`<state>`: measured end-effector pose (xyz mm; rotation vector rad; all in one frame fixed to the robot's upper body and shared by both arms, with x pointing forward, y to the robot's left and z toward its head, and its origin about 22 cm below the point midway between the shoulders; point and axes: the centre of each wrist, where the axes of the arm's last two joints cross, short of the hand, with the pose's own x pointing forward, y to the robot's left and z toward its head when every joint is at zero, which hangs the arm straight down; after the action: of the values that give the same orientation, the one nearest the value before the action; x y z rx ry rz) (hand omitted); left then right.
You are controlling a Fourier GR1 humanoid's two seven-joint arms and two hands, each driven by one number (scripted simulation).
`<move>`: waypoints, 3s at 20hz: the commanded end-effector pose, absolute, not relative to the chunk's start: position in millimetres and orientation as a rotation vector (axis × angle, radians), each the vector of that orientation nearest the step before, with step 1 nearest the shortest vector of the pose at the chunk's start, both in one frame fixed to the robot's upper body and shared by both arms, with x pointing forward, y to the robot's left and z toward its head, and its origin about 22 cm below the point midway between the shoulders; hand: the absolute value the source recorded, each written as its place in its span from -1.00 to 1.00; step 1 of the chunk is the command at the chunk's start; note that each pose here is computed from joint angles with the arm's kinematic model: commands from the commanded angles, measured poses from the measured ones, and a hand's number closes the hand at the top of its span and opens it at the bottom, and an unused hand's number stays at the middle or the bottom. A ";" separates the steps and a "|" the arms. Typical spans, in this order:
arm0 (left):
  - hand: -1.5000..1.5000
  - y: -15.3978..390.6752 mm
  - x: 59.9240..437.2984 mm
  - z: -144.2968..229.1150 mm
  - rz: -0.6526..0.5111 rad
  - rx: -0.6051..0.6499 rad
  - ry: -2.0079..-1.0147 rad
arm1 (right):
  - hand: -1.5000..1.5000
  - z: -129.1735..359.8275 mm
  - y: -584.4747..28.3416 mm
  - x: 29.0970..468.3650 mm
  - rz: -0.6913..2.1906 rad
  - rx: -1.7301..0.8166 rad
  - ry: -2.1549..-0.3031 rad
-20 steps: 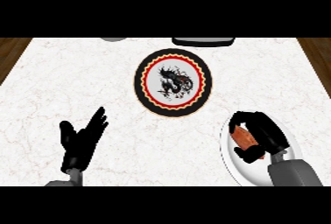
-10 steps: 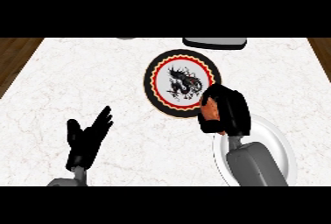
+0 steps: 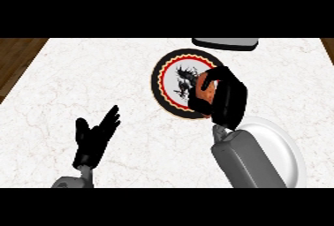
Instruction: Pick the sweet potato from the plate and place it in the plate
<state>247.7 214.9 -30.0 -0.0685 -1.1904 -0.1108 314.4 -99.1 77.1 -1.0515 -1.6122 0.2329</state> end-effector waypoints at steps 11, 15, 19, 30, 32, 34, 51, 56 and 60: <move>0.00 221.9 255.5 -22.4 -0.087 -0.042 -1.212 | 1.00 71.4 -62.0 350.8 -0.125 -1.314 -1.536; 0.00 217.8 248.7 -33.5 -0.084 -0.064 -1.194 | 1.00 63.8 -67.0 366.0 -0.139 -1.377 -1.505; 0.00 214.5 244.3 -24.7 -0.077 -0.057 -1.208 | 1.00 64.1 -78.3 382.3 -0.187 -1.402 -1.498; 0.00 209.0 260.6 -13.4 -0.076 -0.074 -1.213 | -1.00 26.5 -101.8 403.6 -0.013 -1.314 -1.103; 0.00 213.7 255.9 -23.6 -0.070 -0.060 -1.223 | -1.00 8.6 -110.0 399.6 -0.027 -1.280 -1.118; 0.00 212.6 250.8 -32.6 -0.078 -0.053 -1.205 | -1.00 13.5 -106.7 402.6 -0.048 -1.232 -1.178; 0.00 229.7 239.7 -27.5 -0.057 -0.035 -1.193 | -1.00 22.1 -95.8 367.3 -0.406 -0.944 -1.506; 0.00 230.5 237.5 -23.7 -0.015 0.005 -1.195 | -1.00 18.5 -97.9 326.9 -0.335 -0.755 -1.599; 0.00 241.6 243.7 -24.1 0.003 -0.008 -1.178 | -1.00 -0.2 -99.4 294.6 -0.263 -0.673 -1.604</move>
<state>237.1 236.9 -27.6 -0.0109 -1.1918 -0.0148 318.0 -94.6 7.0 -0.7759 -1.5775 -0.3253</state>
